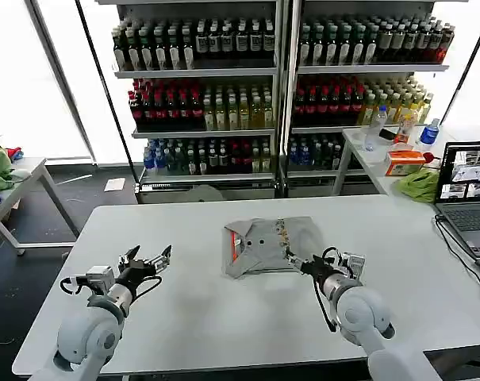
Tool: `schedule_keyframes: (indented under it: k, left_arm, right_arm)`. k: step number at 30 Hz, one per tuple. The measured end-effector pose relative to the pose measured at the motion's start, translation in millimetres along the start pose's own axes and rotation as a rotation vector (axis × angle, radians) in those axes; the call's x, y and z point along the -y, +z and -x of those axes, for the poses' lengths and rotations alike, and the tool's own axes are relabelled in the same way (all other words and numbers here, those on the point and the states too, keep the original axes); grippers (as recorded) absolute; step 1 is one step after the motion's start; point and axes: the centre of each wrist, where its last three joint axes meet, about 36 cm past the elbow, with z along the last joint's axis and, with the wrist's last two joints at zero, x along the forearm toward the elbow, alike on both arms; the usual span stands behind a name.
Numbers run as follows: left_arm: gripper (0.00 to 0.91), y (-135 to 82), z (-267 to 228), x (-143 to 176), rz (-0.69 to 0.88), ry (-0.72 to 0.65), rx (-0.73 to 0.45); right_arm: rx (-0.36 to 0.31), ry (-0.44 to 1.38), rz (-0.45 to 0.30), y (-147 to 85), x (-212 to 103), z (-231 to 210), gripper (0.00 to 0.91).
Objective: Fold and organize the clothes.
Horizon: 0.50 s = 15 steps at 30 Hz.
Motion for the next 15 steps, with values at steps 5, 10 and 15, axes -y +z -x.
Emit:
schedule_keyframes:
  k: [5, 10, 15]
  left_arm:
    - [0.907, 1, 1, 0, 0.0, 0.0, -0.002]
    - [0.907, -1, 1, -1, 0.003, 0.0, -0.001]
    - [0.907, 0, 1, -2, 0.003, 0.0, -0.002]
  right_arm:
    - [-0.019, 0.028, 0.009, 5, 7, 7, 0.907]
    - [-0.035, 0.043, 0.016, 10, 11, 10, 0.907]
    - [-0.039, 0.049, 0.022, 11, 14, 11, 0.907]
